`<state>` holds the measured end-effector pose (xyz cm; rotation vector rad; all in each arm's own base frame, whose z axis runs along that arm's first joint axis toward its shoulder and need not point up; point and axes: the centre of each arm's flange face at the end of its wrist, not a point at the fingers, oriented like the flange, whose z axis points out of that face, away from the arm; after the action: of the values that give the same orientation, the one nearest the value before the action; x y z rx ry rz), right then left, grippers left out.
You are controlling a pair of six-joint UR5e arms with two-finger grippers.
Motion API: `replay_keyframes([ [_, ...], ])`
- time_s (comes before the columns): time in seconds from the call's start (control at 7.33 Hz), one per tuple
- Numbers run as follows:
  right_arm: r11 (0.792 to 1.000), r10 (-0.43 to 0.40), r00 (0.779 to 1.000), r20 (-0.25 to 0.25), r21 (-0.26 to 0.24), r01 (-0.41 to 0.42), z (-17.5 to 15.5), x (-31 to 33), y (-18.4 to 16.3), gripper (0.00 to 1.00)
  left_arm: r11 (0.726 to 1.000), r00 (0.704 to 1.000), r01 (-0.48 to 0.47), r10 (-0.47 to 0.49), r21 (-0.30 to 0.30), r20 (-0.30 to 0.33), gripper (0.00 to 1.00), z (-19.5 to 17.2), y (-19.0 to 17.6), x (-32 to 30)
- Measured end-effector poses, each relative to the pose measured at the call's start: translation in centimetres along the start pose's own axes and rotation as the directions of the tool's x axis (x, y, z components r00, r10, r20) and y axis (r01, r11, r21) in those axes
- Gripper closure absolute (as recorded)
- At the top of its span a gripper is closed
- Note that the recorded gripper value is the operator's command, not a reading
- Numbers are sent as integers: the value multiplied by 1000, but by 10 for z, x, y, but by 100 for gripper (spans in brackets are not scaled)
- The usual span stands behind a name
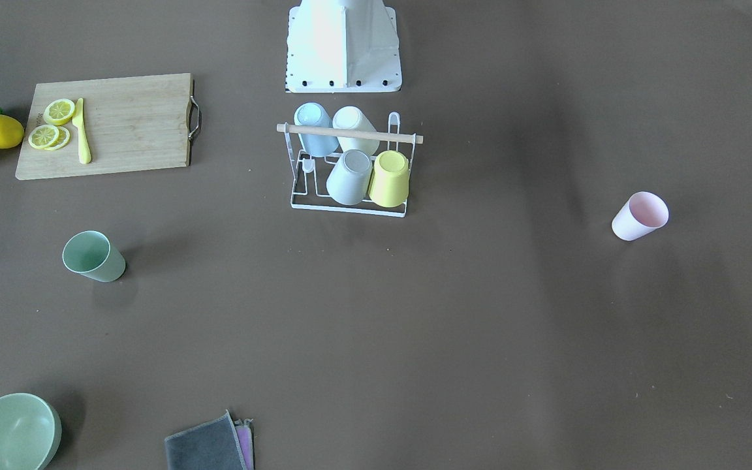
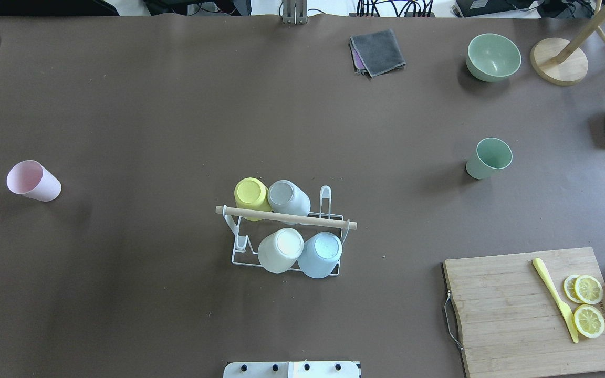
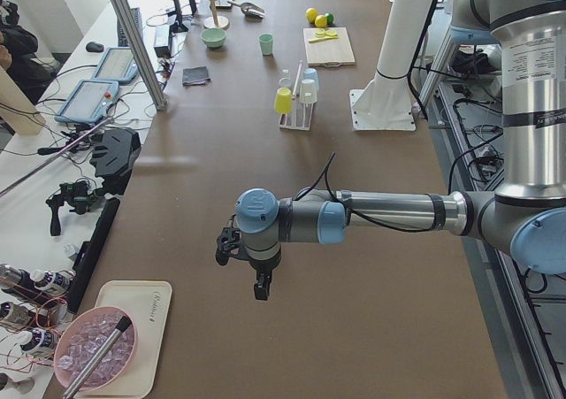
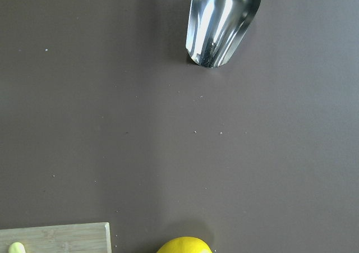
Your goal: Place cup on cup holder
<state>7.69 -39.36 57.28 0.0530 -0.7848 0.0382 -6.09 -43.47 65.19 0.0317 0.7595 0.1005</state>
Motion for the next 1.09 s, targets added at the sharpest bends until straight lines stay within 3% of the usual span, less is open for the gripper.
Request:
replay_keyframes([
  [0.68, 1000, -30, 1000, -3, -7, 30, 3, -8, -2, 0, 1000, 1000, -2, 2, 2, 0, 2, -1, -1, 1],
  [1.09, 995, -100, 995, 7, -3, 100, 6, -35, -24, 0, 1000, 1000, -1, 1, 1, 0, 2, 0, -1, 0],
])
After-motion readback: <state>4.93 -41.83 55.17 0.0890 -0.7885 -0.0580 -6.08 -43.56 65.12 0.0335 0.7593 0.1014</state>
